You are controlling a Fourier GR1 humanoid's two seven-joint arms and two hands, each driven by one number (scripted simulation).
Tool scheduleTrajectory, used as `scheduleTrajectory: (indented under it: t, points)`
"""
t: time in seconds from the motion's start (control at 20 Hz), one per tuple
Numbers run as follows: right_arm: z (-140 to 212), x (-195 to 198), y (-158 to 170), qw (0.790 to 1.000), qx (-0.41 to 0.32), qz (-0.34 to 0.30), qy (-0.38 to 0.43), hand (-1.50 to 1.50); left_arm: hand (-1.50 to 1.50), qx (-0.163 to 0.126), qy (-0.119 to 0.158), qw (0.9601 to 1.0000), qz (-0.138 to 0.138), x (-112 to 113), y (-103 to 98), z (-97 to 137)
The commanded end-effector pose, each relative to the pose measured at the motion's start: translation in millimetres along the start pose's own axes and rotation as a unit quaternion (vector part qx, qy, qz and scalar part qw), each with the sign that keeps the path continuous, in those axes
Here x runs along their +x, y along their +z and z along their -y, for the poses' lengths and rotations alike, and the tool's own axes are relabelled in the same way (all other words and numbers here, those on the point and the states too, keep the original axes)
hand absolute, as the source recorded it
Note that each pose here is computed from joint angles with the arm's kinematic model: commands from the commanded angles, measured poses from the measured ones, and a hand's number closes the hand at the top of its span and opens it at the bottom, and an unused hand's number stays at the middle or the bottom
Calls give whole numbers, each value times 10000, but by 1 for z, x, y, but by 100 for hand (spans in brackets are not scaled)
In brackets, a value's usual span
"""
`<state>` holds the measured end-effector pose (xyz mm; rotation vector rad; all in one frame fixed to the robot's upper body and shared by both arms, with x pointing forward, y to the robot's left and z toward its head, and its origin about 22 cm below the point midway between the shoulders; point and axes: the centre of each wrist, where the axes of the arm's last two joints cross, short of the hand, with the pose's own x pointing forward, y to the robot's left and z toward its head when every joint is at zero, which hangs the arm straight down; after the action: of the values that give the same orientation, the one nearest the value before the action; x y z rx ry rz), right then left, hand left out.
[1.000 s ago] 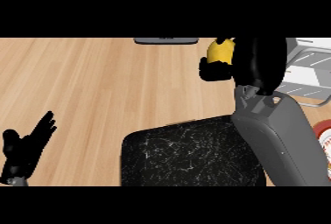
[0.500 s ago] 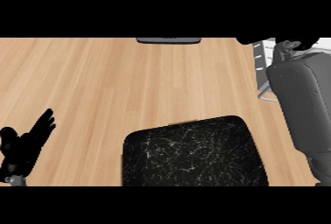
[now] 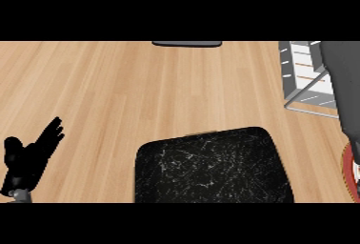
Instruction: Pick the lemon from the tray and place it in the tiered basket
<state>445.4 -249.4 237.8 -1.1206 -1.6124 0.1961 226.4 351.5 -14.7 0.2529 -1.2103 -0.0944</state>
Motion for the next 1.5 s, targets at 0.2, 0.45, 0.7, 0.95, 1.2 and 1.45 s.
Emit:
scheduleTrajectory:
  t: [0.2,0.45,0.7,0.95,1.2,1.45]
  points:
    - [16,-52,-23,9685,-92,707,2386,150,0,91,13,9999,42,4,-6,-1]
    - [51,-49,-46,9401,-117,848,3300,150,0,-89,-35,9999,70,11,-8,-5]
    - [70,-42,-60,9160,143,1094,3858,150,0,-74,8,10000,55,-8,-1,16]
    - [87,-25,-71,9080,320,1334,3959,150,0,-125,-41,9999,77,-2,-7,8]
    - [84,-58,-68,8897,570,1237,4358,150,0,-108,-116,9998,119,17,-11,3]
    - [72,-70,-64,8974,1464,88,4161,150,0,-115,-126,9997,202,7,-14,17]
